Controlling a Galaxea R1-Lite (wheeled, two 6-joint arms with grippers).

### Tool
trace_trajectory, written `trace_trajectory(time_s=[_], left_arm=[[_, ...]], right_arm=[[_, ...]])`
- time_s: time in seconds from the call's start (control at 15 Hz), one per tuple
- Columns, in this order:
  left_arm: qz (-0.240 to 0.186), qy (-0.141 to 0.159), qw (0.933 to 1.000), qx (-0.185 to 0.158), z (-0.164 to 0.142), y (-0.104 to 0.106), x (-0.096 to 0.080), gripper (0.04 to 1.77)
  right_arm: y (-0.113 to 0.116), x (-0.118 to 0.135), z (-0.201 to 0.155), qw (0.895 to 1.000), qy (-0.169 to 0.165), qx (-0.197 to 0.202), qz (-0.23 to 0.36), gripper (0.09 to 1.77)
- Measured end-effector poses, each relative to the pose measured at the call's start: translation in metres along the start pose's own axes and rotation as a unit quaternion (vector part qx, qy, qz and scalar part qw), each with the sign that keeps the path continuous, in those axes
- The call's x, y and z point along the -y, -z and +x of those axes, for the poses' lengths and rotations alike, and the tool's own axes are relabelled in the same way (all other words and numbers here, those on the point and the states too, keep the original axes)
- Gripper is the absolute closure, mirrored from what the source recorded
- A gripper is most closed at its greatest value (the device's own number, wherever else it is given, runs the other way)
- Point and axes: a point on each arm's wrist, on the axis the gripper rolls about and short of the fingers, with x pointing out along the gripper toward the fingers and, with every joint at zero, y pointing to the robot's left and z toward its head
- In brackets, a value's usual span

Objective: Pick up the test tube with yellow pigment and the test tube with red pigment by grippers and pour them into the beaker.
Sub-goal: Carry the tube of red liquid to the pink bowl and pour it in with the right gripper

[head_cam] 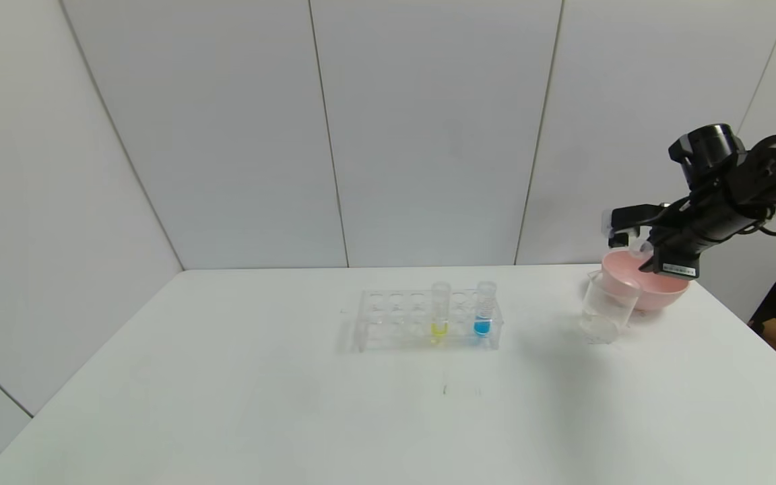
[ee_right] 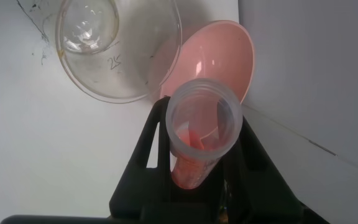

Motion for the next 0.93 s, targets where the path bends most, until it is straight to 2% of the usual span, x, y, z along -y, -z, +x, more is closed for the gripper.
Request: trace_trajectory(time_s=[0.67,0.93], left_arm=[[0.0,0.0,1.0,0.0,0.0,0.0,0.0,0.09],[0.0,0.0,1.0,0.0,0.0,0.0,0.0,0.09]], right_arm=[[-0.0005,-0.0023,-0.0042,1.0,-0.009,-0.003,-0.006,1.32],[-0.002,-0.0025,-0.0051,1.0,-0.004,-0.017,-0.011,1.32]])
